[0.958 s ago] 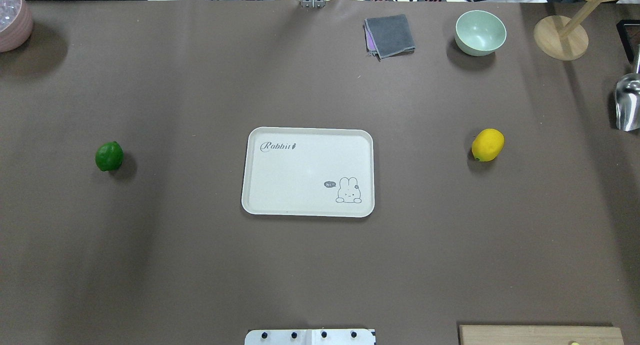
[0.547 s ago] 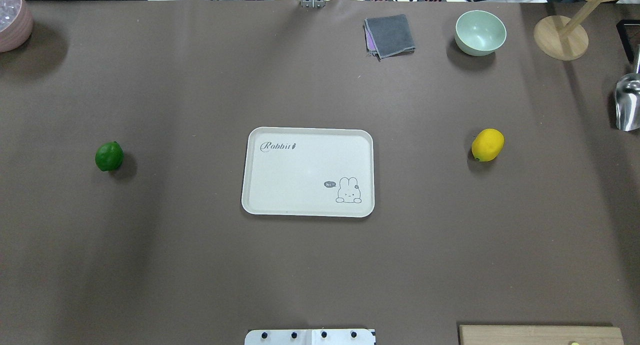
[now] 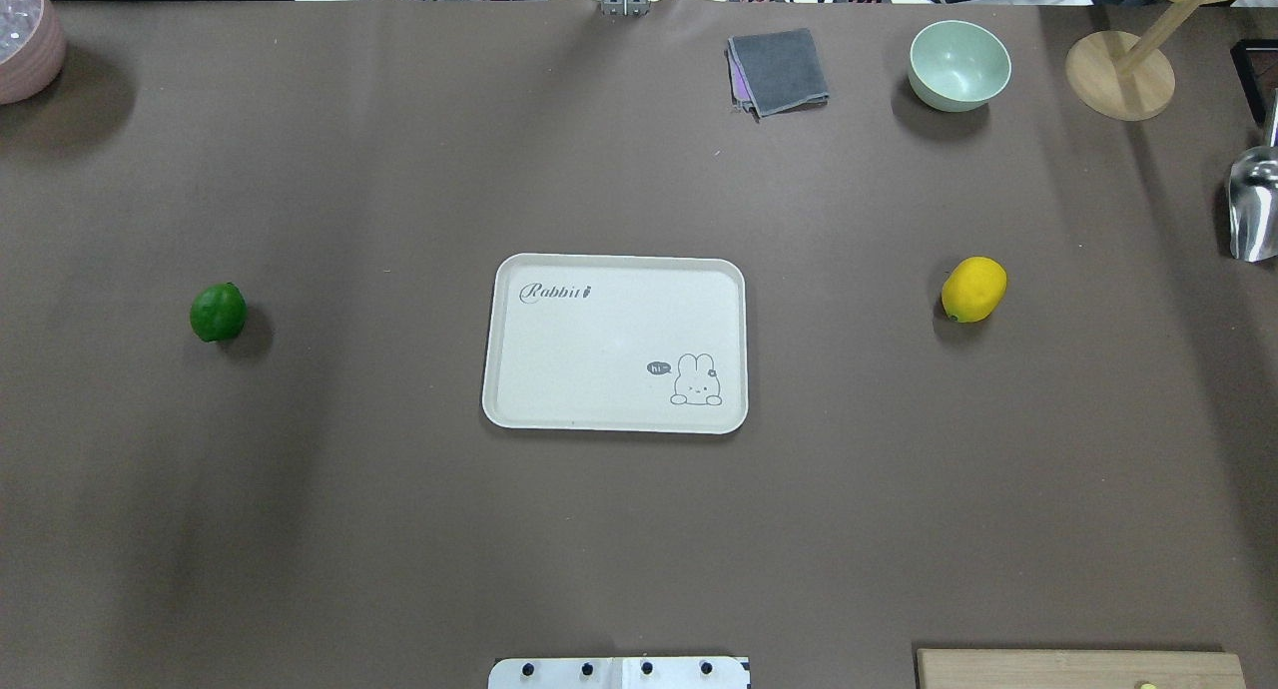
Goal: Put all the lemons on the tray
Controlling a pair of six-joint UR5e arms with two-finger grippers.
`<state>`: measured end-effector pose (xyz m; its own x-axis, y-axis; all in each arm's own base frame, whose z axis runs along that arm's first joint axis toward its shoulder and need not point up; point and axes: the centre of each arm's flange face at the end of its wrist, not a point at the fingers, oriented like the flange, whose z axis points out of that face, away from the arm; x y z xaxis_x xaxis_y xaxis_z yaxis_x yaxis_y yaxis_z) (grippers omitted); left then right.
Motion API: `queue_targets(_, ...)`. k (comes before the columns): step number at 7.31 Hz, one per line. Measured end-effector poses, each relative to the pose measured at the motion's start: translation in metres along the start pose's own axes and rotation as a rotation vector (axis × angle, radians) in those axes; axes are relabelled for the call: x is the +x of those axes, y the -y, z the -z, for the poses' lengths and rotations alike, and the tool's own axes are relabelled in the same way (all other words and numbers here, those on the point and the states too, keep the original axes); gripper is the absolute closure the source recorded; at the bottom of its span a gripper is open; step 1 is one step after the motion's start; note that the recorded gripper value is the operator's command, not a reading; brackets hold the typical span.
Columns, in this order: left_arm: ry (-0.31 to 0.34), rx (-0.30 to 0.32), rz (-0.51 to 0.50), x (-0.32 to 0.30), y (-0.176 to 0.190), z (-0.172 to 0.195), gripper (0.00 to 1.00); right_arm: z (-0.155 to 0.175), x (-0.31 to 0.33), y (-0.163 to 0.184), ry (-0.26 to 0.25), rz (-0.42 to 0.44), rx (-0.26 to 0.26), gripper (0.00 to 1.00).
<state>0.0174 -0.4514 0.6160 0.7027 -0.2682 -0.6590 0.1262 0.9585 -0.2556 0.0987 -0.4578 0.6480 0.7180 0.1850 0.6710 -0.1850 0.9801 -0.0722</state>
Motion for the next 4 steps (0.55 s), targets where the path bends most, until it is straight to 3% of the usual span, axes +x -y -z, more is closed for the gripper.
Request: queue_targets(4, -0.017, -0.031, -0.024, 0.165, 0.011, -0.025, 0.04, -0.021, -0.124, 0.039, 0.085, 0.062, -0.057, 0.01)
